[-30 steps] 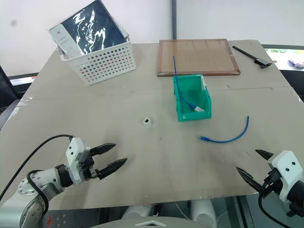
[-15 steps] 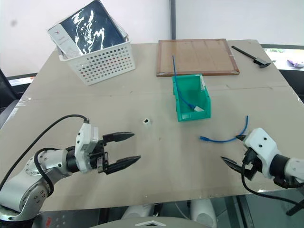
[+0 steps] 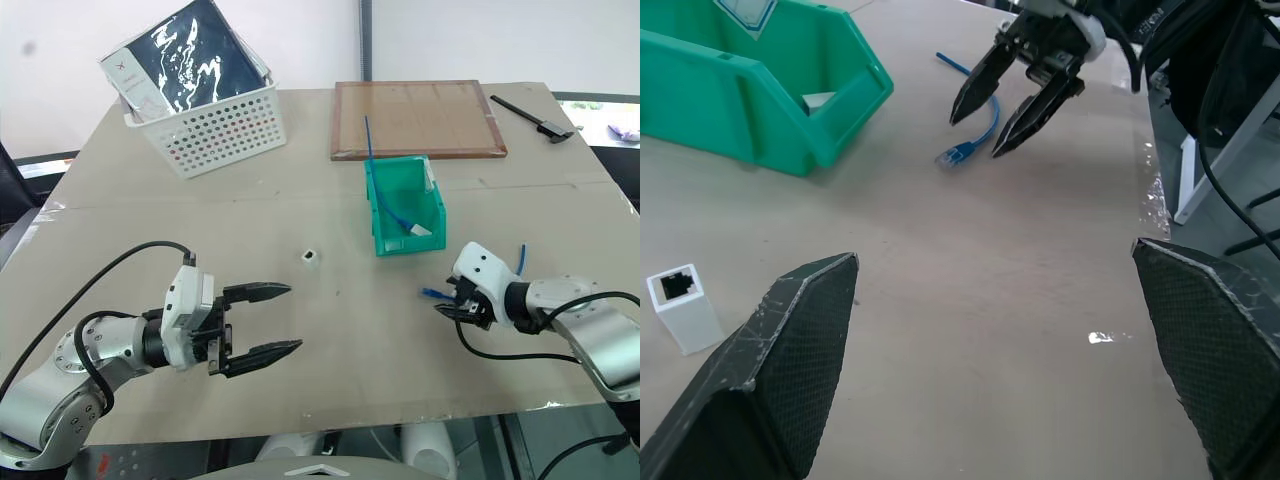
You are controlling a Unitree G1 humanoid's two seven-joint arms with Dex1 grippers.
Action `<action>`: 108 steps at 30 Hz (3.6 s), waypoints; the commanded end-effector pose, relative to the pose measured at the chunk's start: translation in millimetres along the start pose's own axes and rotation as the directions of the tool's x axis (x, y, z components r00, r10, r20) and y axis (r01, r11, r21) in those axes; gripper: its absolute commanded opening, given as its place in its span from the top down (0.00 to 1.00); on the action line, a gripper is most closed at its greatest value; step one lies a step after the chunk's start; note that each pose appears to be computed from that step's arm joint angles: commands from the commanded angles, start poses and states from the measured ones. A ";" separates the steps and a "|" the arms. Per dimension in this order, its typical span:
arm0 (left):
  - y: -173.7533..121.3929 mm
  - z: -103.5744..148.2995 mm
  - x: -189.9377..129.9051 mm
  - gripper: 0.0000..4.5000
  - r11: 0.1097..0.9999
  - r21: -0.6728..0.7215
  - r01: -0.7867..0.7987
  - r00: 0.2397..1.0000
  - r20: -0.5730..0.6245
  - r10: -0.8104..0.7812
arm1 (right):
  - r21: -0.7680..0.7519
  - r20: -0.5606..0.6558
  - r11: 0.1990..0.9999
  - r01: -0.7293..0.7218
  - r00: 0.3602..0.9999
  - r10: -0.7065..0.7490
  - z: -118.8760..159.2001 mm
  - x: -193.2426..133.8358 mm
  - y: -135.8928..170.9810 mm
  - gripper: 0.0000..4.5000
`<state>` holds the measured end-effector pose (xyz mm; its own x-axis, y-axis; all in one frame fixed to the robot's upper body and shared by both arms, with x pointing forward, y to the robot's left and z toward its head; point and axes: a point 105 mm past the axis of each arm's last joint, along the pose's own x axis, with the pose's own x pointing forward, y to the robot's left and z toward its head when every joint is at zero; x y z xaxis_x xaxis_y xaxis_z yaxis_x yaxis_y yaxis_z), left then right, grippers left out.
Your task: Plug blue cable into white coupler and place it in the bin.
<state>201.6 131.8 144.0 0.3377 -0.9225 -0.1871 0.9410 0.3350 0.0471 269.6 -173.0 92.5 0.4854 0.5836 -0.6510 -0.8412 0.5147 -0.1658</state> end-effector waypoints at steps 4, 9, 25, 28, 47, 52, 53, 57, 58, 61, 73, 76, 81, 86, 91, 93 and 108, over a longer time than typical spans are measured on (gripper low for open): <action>0.3 5.3 0.2 0.00 0.999 0.047 0.010 1.000 0.004 -0.010 | -0.033 0.000 0.999 -0.021 1.000 0.021 2.3 9.8 -3.4 0.89; 0.2 3.1 1.6 0.00 0.998 0.057 0.029 1.000 0.004 -0.029 | -0.051 0.019 0.998 -0.038 0.999 0.039 8.6 5.7 -0.7 0.99; 24.8 7.3 36.0 0.00 0.970 0.190 0.152 0.988 -0.016 -0.152 | -0.377 0.051 0.902 -0.209 0.968 0.246 115.0 -4.3 41.9 0.99; 31.1 8.5 38.7 0.00 0.970 0.189 0.154 0.988 -0.004 -0.156 | -0.401 0.030 0.892 -0.210 0.970 0.242 115.6 0.7 42.3 0.99; 33.1 -15.2 30.2 0.00 0.968 0.179 0.173 0.985 -0.058 -0.165 | -0.363 0.201 0.916 -0.171 0.945 0.257 104.4 36.5 46.7 0.33; 36.6 -23.5 39.4 0.00 0.966 0.181 0.184 0.981 -0.095 -0.169 | -0.356 0.332 0.931 -0.077 0.921 0.203 88.1 -6.7 54.6 0.06; 37.7 -25.0 41.9 0.00 0.965 0.182 0.187 0.980 -0.101 -0.171 | -0.360 0.337 0.932 -0.044 0.925 0.174 79.4 -12.9 55.2 0.06; 44.8 -32.3 53.2 0.00 0.965 0.183 0.186 0.977 -0.140 -0.161 | -0.246 0.373 0.967 0.062 0.927 0.036 49.5 -36.7 54.4 0.06; 46.5 -34.0 55.7 0.00 0.965 0.184 0.188 0.976 -0.148 -0.162 | -0.203 0.376 0.976 0.082 0.927 0.000 42.3 -42.6 55.2 0.06; 51.0 -35.5 64.6 0.00 0.962 0.189 0.198 0.973 -0.155 -0.170 | -0.141 0.354 0.970 0.198 0.925 -0.137 21.4 -58.4 58.0 0.06; 72.9 -45.5 87.3 0.00 0.951 0.225 0.211 0.963 -0.215 -0.163 | -0.058 0.415 0.967 0.246 0.887 -0.201 16.7 -91.1 92.9 0.06; 75.0 -49.1 91.0 0.00 0.946 0.234 0.223 0.959 -0.228 -0.170 | -0.066 0.415 0.965 0.254 0.886 -0.205 17.8 -93.2 94.2 0.06; 76.9 -52.1 95.9 0.18 0.942 0.237 0.238 0.955 -0.235 -0.182 | -0.077 0.416 0.962 0.262 0.885 -0.208 21.0 -94.9 94.3 0.05; 73.7 -51.6 99.1 0.64 0.935 0.240 0.260 0.952 -0.228 -0.206 | -0.081 0.415 0.961 0.265 0.886 -0.210 22.8 -94.2 93.6 0.05; 67.8 -51.3 100.9 0.98 0.925 0.240 0.296 0.944 -0.222 -0.244 | -0.079 0.409 0.961 0.265 0.888 -0.211 22.6 -91.1 92.2 0.05; 66.9 -50.6 101.4 0.98 0.924 0.240 0.297 0.944 -0.217 -0.248 | -0.077 0.408 0.961 0.264 0.888 -0.211 22.6 -89.6 92.4 0.05; 46.1 -18.9 96.2 0.98 0.838 0.400 0.370 0.928 -0.110 -0.357 | 0.536 0.400 0.843 0.043 0.866 -0.298 14.9 -44.4 105.3 0.05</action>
<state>280.9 62.9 97.0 -0.0139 -0.9435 -0.3310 0.9457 -0.1199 0.3020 163.7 -146.0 113.1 0.7720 0.5899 -0.2369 -0.5712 0.8072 0.1486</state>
